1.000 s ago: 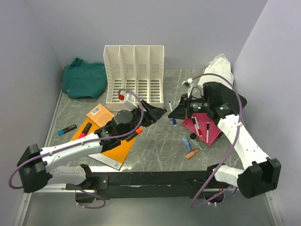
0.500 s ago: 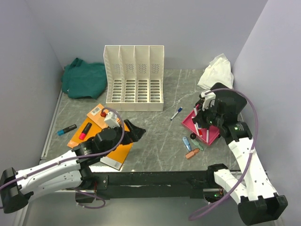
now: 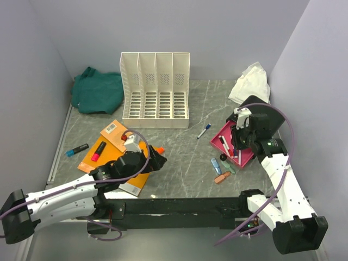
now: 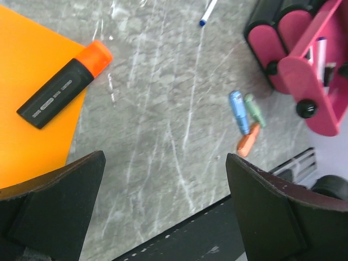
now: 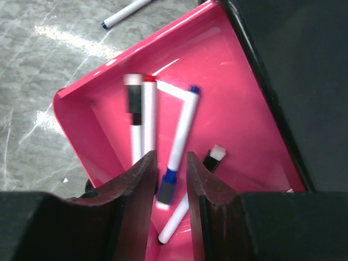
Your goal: Organize the desk
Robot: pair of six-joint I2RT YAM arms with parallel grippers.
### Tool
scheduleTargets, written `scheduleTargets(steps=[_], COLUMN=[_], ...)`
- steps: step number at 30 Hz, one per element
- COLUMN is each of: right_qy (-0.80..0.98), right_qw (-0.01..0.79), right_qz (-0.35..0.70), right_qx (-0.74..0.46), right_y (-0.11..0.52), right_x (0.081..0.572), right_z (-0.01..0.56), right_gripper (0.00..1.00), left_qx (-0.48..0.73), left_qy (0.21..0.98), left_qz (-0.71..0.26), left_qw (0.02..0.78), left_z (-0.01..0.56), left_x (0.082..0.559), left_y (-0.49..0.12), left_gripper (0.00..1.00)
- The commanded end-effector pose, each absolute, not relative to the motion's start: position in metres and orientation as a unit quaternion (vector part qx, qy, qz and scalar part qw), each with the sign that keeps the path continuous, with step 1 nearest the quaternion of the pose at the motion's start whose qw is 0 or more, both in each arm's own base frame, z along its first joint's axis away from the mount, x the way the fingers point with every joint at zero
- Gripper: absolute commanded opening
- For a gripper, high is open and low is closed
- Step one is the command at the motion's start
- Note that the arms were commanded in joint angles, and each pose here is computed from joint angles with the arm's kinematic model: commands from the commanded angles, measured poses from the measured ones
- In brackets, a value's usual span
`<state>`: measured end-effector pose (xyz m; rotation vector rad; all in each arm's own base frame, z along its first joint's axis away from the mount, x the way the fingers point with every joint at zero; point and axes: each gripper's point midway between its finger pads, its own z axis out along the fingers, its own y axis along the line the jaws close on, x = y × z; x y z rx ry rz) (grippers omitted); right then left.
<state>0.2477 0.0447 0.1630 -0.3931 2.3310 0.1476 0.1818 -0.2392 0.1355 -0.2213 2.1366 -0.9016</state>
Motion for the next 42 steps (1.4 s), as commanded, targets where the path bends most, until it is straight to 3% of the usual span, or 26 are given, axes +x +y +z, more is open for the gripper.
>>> scheduleTargets(steps=[1, 8, 17, 25, 32, 42], right_qy=[0.904, 0.876, 0.835, 0.82, 0.81, 0.802], right_qw=[0.398, 0.423, 0.47, 0.497, 0.517, 0.527], right_qz=[0.038, 0.102, 0.186, 0.195, 0.199, 0.217], right_qx=[-0.152, -0.209, -0.217, -0.204, -0.191, -0.18], right_y=[0.037, 0.062, 0.071, 0.067, 0.062, 0.06], right_x=[0.256, 0.243, 0.235, 0.229, 0.225, 0.223], right_z=[0.174, 0.198, 0.228, 0.239, 0.246, 0.253], right_gripper=[0.37, 0.38, 0.4, 0.41, 0.42, 0.42], left_qx=[-0.063, 0.029, 0.21, 0.294, 0.287, 0.285], left_qy=[0.831, 0.832, 0.836, 0.852, 0.864, 0.868], left_qz=[-0.375, -0.377, -0.309, -0.228, -0.238, -0.255], left_qw=[0.406, 0.406, 0.401, 0.369, 0.338, 0.317], left_z=[0.154, 0.154, 0.135, 0.1, 0.083, 0.07], left_x=[0.187, 0.187, 0.216, 0.272, 0.305, 0.329], left_y=[-0.253, -0.28, -0.338, -0.389, -0.412, -0.451], left_gripper=[0.99, 0.99, 0.99, 0.83, 0.64, 0.53])
